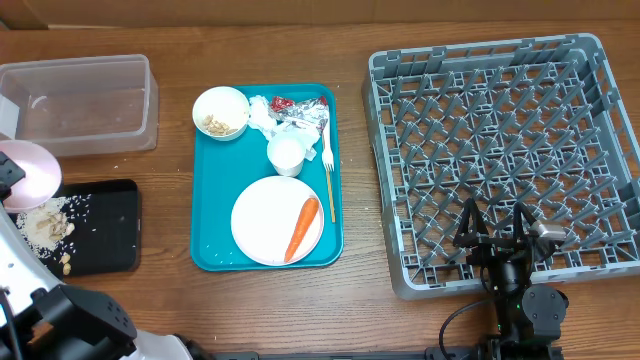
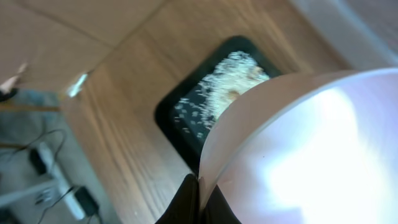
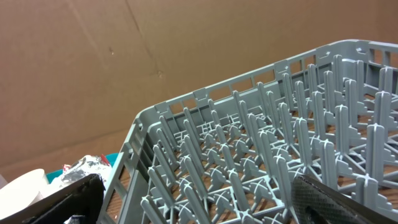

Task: Sort waste into correct bins and load items into the dishwasher rack
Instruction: 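Tilt the held bowl with the left gripper to dump food onto the black tray, then carry the empty bowl back and set it on the teal tray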

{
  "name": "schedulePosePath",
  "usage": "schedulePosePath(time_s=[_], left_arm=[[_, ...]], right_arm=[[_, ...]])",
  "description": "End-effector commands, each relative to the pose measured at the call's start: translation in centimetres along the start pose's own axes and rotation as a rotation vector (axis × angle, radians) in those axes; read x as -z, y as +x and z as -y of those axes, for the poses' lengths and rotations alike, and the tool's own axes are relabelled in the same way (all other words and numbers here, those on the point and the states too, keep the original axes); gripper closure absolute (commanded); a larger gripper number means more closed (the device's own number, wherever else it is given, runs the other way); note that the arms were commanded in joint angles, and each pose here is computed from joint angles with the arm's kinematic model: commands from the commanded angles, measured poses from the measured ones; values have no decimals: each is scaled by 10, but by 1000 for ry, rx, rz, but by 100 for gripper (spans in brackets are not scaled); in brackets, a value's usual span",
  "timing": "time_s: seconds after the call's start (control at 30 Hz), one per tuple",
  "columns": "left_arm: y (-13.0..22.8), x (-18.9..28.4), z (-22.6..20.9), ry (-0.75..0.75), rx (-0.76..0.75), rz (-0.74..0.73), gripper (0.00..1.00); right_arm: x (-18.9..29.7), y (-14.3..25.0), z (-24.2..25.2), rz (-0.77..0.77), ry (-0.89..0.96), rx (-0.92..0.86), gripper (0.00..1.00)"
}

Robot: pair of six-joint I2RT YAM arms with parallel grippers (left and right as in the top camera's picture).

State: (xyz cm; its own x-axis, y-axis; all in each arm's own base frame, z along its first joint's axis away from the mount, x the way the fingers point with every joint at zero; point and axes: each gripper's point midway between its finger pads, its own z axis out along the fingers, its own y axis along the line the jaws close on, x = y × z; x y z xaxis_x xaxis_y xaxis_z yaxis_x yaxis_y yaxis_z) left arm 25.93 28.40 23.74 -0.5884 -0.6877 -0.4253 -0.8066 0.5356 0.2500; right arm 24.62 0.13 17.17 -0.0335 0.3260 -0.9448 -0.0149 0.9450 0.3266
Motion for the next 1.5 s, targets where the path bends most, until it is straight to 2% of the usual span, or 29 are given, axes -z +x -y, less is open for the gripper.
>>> schedulePosePath(time_s=[0.0, 0.17, 0.33, 0.47, 0.57, 0.7, 0.87, 1.13, 1.33, 1.4, 1.47], left_arm=[[2, 10, 16, 117, -27, 0, 96], [9, 17, 48, 303, -85, -27, 96], [16, 48, 105, 689, -241, -8, 96], [25, 95, 144, 1057, -388, 56, 96], [31, 111, 152, 1156, -431, 70, 96], [39, 116, 161, 1167, -463, 57, 96], [60, 128, 188, 1172, -575, 37, 96], [91, 118, 223, 858, -690, 4, 96], [111, 132, 244, 856, -788, 24, 96], [109, 130, 244, 836, -759, 21, 96], [101, 120, 235, 746, -617, -12, 96]], right_arm=[[0, 1, 2, 8, 3, -1, 0], [0, 1, 2, 8, 3, -1, 0], [0, 1, 2, 8, 3, -1, 0], [0, 1, 2, 8, 3, -1, 0], [0, 1, 2, 8, 3, -1, 0], [0, 1, 2, 8, 3, -1, 0], [0, 1, 2, 8, 3, -1, 0], [0, 1, 2, 8, 3, -1, 0], [0, 1, 2, 8, 3, -1, 0], [0, 1, 2, 8, 3, -1, 0], [0, 1, 2, 8, 3, -1, 0]])
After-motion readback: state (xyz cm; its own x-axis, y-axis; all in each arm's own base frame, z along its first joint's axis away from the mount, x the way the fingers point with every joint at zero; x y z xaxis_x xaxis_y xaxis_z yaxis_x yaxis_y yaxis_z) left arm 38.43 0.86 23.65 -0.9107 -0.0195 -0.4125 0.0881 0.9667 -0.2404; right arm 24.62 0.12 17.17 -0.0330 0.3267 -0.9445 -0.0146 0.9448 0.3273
